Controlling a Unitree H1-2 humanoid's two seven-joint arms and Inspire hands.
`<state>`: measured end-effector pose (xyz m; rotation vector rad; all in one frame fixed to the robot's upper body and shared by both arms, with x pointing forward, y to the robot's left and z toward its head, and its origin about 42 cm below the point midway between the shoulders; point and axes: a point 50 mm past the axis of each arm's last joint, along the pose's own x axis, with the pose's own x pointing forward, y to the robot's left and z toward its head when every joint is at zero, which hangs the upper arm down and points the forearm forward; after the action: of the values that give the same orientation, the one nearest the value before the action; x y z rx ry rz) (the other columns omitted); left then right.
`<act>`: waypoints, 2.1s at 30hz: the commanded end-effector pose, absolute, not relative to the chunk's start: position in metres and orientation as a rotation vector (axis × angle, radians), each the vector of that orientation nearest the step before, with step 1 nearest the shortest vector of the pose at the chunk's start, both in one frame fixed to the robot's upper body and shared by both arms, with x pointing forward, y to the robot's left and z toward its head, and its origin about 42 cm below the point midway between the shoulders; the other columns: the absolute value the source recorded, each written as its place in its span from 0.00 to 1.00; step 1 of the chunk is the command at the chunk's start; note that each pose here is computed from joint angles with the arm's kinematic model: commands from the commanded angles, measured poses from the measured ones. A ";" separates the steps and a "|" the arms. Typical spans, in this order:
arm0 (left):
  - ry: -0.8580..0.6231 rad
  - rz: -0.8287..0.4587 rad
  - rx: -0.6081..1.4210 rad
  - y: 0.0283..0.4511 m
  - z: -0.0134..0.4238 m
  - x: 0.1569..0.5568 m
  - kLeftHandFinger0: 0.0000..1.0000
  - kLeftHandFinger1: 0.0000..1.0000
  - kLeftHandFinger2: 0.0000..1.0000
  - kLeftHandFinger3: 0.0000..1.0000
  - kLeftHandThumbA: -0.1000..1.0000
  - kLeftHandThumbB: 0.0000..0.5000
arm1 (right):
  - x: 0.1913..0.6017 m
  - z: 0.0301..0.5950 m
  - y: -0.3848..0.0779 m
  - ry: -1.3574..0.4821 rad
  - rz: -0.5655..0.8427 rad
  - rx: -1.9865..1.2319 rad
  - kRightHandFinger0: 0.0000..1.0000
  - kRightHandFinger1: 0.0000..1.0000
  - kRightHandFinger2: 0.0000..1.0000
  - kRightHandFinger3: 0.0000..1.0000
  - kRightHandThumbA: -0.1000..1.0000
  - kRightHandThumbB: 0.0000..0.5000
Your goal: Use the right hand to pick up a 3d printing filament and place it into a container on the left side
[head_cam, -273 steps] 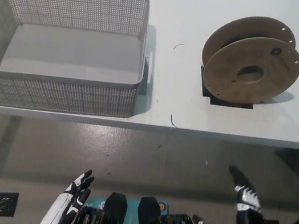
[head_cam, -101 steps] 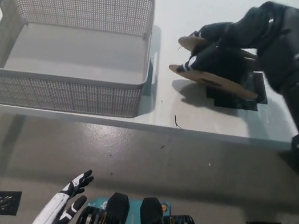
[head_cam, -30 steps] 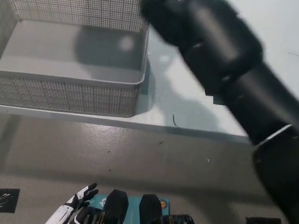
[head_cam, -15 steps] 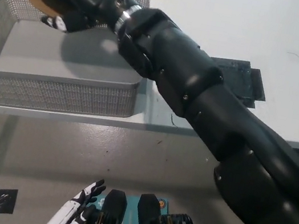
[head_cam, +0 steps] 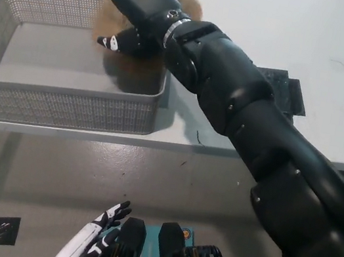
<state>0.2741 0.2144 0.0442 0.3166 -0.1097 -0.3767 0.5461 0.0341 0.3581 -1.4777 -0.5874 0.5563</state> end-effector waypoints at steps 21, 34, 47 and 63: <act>-0.159 -0.458 0.328 0.196 0.056 0.295 1.00 1.00 1.00 1.00 1.00 0.75 | 0.498 0.583 -0.018 -0.769 0.520 -1.190 1.00 1.00 1.00 1.00 1.00 1.00; -0.150 -0.411 0.315 0.205 0.053 0.287 1.00 1.00 1.00 1.00 1.00 0.71 | 0.372 0.597 -0.214 -0.978 0.371 -1.161 1.00 1.00 1.00 1.00 0.97 0.99; -0.141 -0.355 0.299 0.211 0.047 0.276 1.00 1.00 1.00 1.00 1.00 0.63 | 0.230 0.472 -0.234 -1.253 0.358 -0.809 1.00 1.00 1.00 1.00 0.99 0.90; -0.145 -0.348 0.289 0.207 0.047 0.274 1.00 1.00 1.00 1.00 1.00 0.70 | 0.149 0.306 -0.186 -1.097 0.287 -0.412 1.00 1.00 1.00 1.00 1.00 0.89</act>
<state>0.2753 0.2039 0.0351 0.3127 -0.0621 -0.4248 0.2378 -0.1838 0.2885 -0.6438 -0.7453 0.5432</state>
